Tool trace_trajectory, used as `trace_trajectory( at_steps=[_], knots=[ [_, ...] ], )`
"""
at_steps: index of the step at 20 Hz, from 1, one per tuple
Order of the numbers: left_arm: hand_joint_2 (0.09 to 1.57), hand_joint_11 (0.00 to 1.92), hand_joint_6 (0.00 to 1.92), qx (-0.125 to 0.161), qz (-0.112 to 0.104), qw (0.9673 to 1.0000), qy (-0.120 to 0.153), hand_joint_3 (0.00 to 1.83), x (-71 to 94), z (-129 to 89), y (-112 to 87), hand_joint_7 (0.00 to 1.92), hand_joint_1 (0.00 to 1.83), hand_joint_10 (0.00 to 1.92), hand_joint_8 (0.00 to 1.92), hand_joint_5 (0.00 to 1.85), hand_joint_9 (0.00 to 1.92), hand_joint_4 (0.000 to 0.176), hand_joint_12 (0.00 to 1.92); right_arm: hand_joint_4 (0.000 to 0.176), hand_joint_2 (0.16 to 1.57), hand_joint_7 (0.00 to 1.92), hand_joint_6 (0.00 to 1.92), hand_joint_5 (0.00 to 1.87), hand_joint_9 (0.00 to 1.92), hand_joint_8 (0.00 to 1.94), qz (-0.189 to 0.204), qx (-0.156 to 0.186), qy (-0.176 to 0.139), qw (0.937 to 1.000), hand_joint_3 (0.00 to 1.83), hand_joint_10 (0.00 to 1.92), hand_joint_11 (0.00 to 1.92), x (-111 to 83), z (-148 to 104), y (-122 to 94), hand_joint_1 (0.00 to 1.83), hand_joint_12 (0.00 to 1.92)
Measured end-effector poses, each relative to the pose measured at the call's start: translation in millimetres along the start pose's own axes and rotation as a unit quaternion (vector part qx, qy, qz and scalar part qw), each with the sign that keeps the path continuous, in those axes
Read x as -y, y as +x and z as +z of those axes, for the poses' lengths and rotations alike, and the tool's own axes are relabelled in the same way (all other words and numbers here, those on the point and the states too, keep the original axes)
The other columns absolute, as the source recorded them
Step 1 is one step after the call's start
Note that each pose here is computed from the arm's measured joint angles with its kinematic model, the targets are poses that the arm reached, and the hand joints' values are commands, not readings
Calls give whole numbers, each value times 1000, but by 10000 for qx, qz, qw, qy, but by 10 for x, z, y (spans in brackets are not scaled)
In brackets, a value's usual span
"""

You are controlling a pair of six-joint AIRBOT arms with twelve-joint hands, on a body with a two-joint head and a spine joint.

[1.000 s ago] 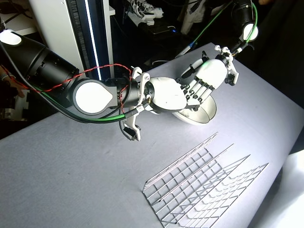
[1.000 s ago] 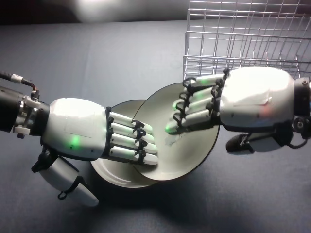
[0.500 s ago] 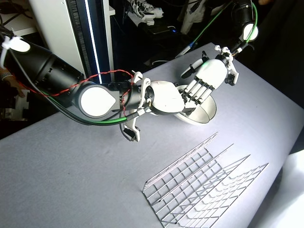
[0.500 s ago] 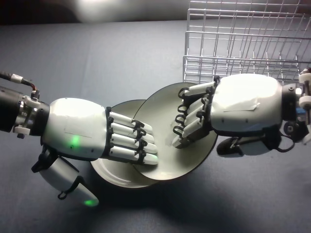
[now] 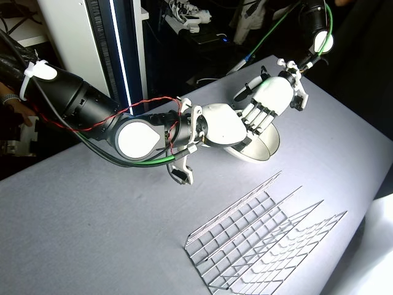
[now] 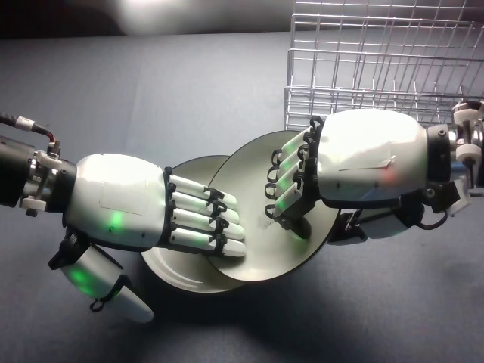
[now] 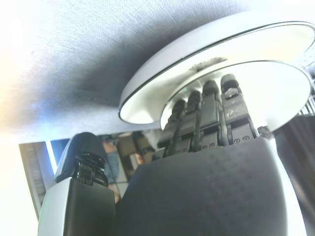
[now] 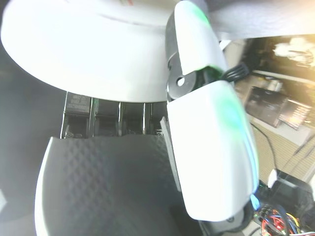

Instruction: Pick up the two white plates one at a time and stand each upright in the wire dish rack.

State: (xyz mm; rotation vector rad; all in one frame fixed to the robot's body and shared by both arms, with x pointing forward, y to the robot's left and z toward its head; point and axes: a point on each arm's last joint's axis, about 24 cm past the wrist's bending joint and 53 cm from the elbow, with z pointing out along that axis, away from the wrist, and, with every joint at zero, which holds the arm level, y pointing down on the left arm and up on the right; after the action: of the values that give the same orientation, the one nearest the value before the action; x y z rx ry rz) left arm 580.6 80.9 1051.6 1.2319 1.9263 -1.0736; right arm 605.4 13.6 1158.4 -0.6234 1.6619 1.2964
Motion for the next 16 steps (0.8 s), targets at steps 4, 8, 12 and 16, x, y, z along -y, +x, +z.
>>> trace_trajectory(
  at_steps=[4,8,12,16],
  knots=[
    [1239,0,0,2,-1,10000,1,5,1,0,7,0,0,0,0,0,0,0,0,0,1096,1017,1048,958,976,791,-1,7,-8,10000,0,1115,783,0,-3,-4,1379,1169],
    [1233,0,0,5,-2,10000,-1,1,0,-1,6,0,0,0,0,0,0,0,0,0,1129,949,1182,870,916,913,-3,9,-14,10000,1,1186,730,-3,-3,-5,1370,1202],
    [1223,0,0,14,7,10000,-10,0,-5,-10,2,0,0,0,0,0,0,0,0,0,1081,1081,1024,959,1001,726,-3,10,-17,10000,0,1062,800,-4,-3,-6,1384,1152],
    [1225,0,0,16,-1,10000,-9,0,-5,-10,4,0,0,0,0,0,0,0,0,0,1069,1109,985,998,1005,662,-1,31,-58,10000,1,1042,812,-24,-3,-16,1386,1116]
  ],
)
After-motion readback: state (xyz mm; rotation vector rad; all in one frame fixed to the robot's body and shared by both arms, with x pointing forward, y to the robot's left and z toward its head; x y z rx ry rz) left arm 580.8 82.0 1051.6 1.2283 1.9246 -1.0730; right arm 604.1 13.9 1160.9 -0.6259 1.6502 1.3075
